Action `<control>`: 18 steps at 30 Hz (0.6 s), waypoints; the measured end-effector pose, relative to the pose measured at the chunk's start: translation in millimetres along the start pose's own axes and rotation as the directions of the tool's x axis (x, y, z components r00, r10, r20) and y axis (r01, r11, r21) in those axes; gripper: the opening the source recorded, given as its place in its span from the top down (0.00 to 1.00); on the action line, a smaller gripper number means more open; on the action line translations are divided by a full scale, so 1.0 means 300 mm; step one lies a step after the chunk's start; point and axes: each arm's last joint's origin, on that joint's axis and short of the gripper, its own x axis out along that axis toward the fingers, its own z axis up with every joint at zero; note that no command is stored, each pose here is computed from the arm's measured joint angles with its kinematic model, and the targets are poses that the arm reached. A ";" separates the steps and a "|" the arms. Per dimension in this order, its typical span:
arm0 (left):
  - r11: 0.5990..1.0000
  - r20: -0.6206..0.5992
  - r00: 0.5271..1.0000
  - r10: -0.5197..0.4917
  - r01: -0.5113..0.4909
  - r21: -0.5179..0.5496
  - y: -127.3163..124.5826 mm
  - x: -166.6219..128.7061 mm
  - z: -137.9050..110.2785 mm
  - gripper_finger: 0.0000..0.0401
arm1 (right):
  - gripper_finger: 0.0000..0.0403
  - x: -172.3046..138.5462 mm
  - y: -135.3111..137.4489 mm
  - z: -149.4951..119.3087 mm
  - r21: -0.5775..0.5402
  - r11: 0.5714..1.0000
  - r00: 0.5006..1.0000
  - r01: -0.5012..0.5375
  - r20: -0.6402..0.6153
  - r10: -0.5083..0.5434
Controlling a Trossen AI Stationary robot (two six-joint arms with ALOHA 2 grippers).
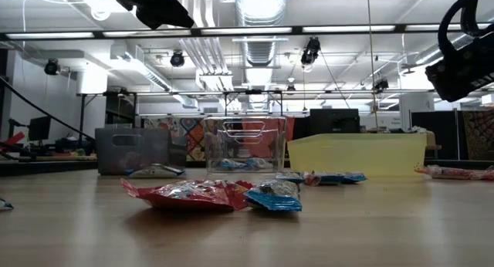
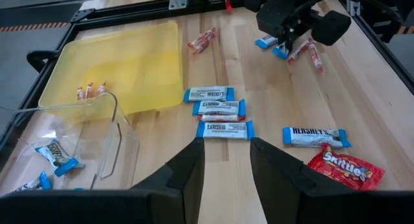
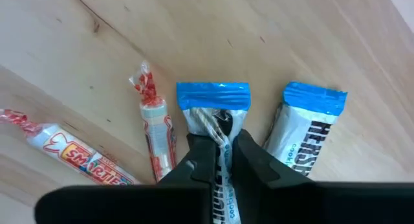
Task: Sort candy
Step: Put the white chocolate into the transparent bin
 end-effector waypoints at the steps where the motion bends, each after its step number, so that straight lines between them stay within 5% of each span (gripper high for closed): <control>1: 1.000 0.000 1.000 0.000 0.000 0.000 0.000 0.000 0.000 0.73 | 0.93 -0.004 -0.001 0.001 0.003 1.000 1.000 -0.005 0.002 0.005; 10: 1.000 -0.007 1.000 -0.003 0.003 -0.003 -0.001 0.004 -0.008 0.73 | 0.92 -0.109 -0.027 0.029 -0.011 0.996 0.988 -0.093 0.120 0.094; 18: 1.000 -0.048 0.999 -0.013 0.012 -0.026 -0.015 0.019 -0.054 0.73 | 0.92 -0.290 -0.048 0.169 -0.149 0.974 0.906 -0.169 0.367 0.213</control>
